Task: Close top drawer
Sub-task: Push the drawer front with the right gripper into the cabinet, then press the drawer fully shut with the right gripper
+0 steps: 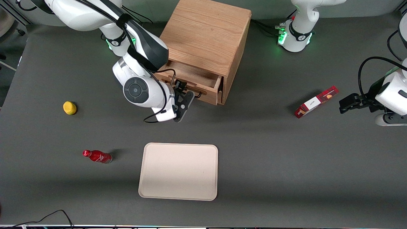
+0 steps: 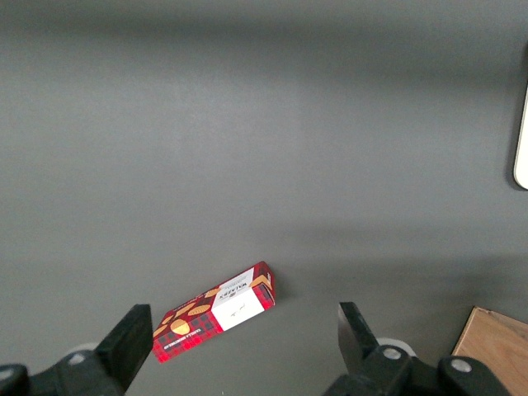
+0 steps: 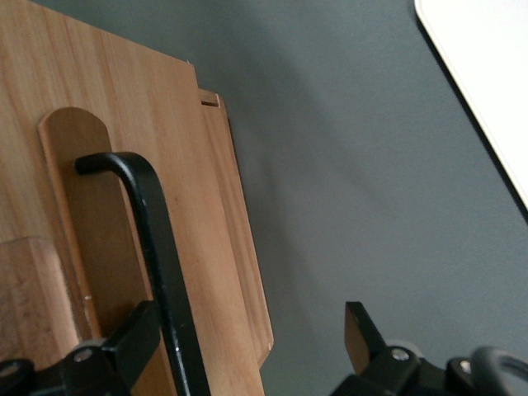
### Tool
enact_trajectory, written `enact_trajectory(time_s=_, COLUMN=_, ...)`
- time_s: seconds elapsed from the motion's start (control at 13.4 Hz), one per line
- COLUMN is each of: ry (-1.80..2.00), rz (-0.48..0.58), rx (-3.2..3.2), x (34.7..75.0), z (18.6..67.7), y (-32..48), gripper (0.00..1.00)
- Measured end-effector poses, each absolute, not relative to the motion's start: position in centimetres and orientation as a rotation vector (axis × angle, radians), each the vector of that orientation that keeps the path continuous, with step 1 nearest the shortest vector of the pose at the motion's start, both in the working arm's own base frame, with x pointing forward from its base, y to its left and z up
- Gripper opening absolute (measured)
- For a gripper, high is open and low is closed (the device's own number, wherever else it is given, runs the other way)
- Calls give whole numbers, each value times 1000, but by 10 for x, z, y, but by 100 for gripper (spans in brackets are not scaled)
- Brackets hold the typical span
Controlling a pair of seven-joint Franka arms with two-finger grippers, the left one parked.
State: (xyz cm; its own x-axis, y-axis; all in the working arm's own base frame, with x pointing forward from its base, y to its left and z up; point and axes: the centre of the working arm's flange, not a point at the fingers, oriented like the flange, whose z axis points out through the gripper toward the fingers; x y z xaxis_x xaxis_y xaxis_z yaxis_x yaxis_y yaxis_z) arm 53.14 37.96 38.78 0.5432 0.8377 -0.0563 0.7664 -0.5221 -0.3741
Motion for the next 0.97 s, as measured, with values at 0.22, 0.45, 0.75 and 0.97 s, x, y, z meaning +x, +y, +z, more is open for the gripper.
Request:
enact_trajectory(time_s=0.22, ry=-1345, rz=342, rx=-2479, x=515, z=386, y=381, gripper=100)
enact_trajectory(time_s=0.45, ry=-1350, rz=349, rx=-2475, x=499, z=388, y=384, gripper=100)
enact_trajectory(time_s=0.75, ry=-1344, rz=341, rx=-2459, x=480, z=395, y=392, gripper=100)
enact_trajectory(time_s=0.97, ry=-1343, rz=329, rx=-2462, x=478, z=397, y=392, gripper=100)
